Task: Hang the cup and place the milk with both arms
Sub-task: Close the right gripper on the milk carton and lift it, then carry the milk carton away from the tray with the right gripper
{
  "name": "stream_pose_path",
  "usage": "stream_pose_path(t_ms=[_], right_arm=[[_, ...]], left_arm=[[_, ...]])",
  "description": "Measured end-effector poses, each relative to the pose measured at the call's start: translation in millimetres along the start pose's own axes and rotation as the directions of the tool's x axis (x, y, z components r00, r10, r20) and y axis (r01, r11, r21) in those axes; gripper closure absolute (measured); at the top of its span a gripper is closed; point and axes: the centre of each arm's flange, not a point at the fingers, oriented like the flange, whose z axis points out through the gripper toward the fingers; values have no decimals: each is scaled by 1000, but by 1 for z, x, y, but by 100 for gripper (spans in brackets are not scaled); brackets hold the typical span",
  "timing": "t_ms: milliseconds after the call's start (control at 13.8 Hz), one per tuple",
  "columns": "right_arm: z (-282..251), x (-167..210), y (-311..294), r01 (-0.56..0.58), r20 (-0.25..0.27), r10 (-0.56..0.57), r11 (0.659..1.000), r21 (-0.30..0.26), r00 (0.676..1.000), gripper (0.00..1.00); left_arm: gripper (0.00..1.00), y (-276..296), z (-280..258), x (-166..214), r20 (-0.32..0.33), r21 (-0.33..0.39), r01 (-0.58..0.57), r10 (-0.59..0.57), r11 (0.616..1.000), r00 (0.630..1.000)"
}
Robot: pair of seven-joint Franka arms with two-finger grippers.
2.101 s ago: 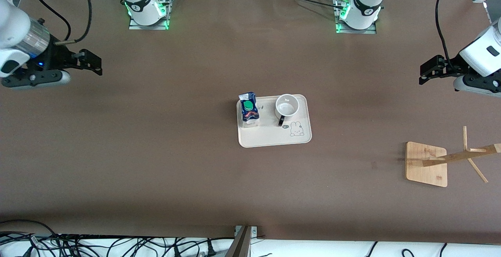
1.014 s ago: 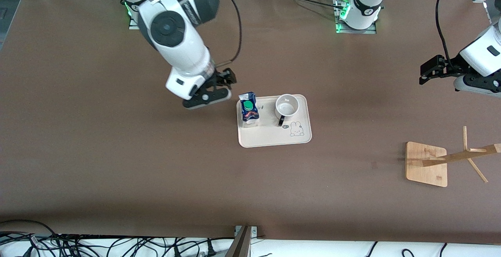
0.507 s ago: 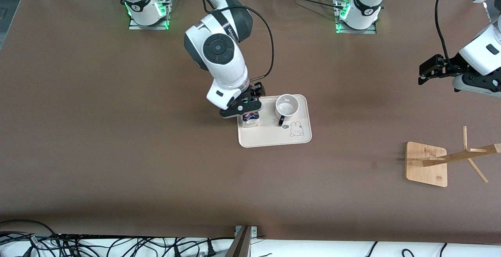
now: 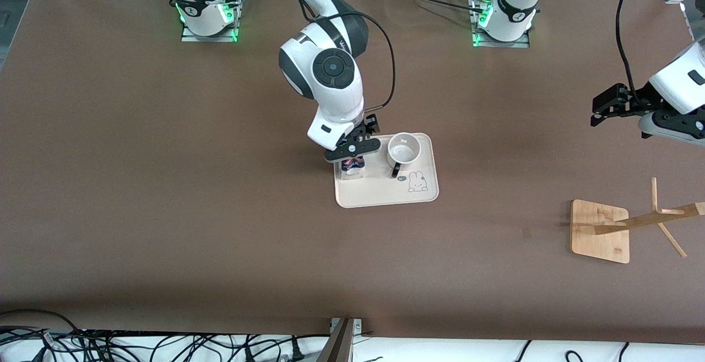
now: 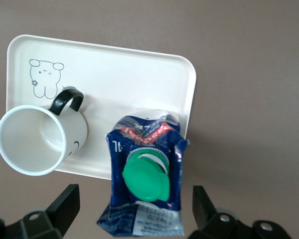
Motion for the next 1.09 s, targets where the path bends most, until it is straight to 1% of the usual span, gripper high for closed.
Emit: stream_pose_path(t_ms=[145,217,290,362,435,580,652,725,942,1087], right_arm=[[7,-1,-4,7,-9,-7,1000,-12,1000,0],[7,-1,-5,9,-11,-9,1000,-15,1000,4],[7,-1,-5,8,-11,-9,1000,-16,1000,16],[7,-1,-4,8,-12,-8,1000,-16,1000,16],[7,-1,-4,7,-13,-7,1000,-17,1000,24],[7,0,-2,5,-15,-5,1000,-18,1000,44],[7,1,-2,3,-16,-3,1000,-19,1000,44],[6,2,-1,2,-18,-2,1000,-19,1000,50],[-1,2,2,-2,-19,1,1000,-22,1000,51],[-21,1,9,-10,0,10,999,-37,1000,51]], left_arm=[[0,0,0,0,-1,0,-1,1,1000,1000],[0,0,-1,0,-1,0,-2,2,1000,1000],[0,0,-1,0,-1,0,-3,3,1000,1000],[0,0,-1,0,-1,0,-3,3,1000,1000],[0,0,-1,0,-1,0,-4,4,1000,1000],[0,0,-1,0,-1,0,-4,4,1000,1000],[0,0,-1,0,-1,0,-4,4,1000,1000],[0,0,-1,0,-1,0,-4,4,1000,1000],[0,0,-1,0,-1,0,-5,5,1000,1000],[0,-1,-1,0,-1,0,-5,5,1000,1000]])
